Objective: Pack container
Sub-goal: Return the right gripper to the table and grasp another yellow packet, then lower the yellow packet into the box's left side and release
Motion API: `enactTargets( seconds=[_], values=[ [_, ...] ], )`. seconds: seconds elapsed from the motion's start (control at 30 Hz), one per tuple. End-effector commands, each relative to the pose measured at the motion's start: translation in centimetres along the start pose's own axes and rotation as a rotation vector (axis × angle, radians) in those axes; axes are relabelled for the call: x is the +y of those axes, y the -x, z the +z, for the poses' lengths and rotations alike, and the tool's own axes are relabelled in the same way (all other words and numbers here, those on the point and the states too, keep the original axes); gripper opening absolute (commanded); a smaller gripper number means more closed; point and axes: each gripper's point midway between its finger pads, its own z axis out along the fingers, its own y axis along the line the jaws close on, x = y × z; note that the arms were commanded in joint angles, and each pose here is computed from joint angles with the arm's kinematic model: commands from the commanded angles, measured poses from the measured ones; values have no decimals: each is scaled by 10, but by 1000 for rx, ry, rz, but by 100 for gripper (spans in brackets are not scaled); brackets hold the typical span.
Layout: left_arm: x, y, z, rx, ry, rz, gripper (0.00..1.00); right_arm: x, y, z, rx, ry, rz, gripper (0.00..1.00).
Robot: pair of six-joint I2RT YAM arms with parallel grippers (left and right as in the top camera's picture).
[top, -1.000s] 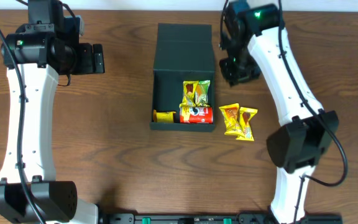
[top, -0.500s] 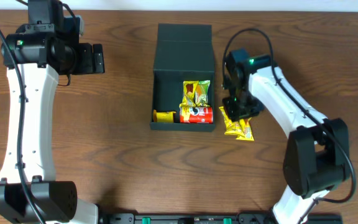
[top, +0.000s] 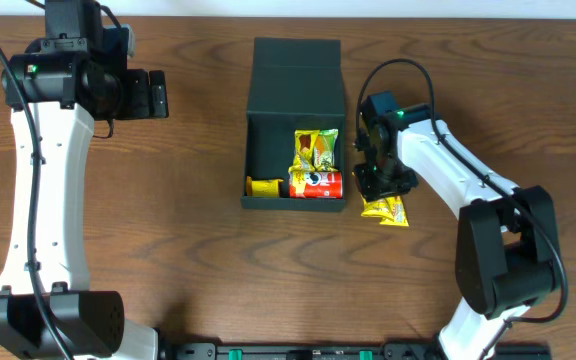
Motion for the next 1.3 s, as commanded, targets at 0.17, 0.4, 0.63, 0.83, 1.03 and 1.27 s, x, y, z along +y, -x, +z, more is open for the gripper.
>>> enactTargets(
  seconds=[0.17, 0.4, 0.63, 0.83, 1.03, 1.27],
  values=[
    [1, 1, 1, 2, -2, 3, 95, -1, -9, 13, 13, 4, 12, 24],
    [1, 1, 1, 2, -2, 3, 95, -1, -10, 13, 13, 4, 17, 8],
    [-4, 1, 1, 2, -29, 4, 95, 1, 3, -9, -12, 7, 34, 2],
    [-7, 1, 1, 3, -47, 4, 95, 5, 36, -68, -121, 19, 47, 1],
    [7, 1, 1, 1, 35, -17, 95, 30, 78, -129, -315, 67, 117, 1],
    [11, 2, 1, -2, 58, -16, 95, 111, 105, -143, -460, 141, 2, 1]
  ],
)
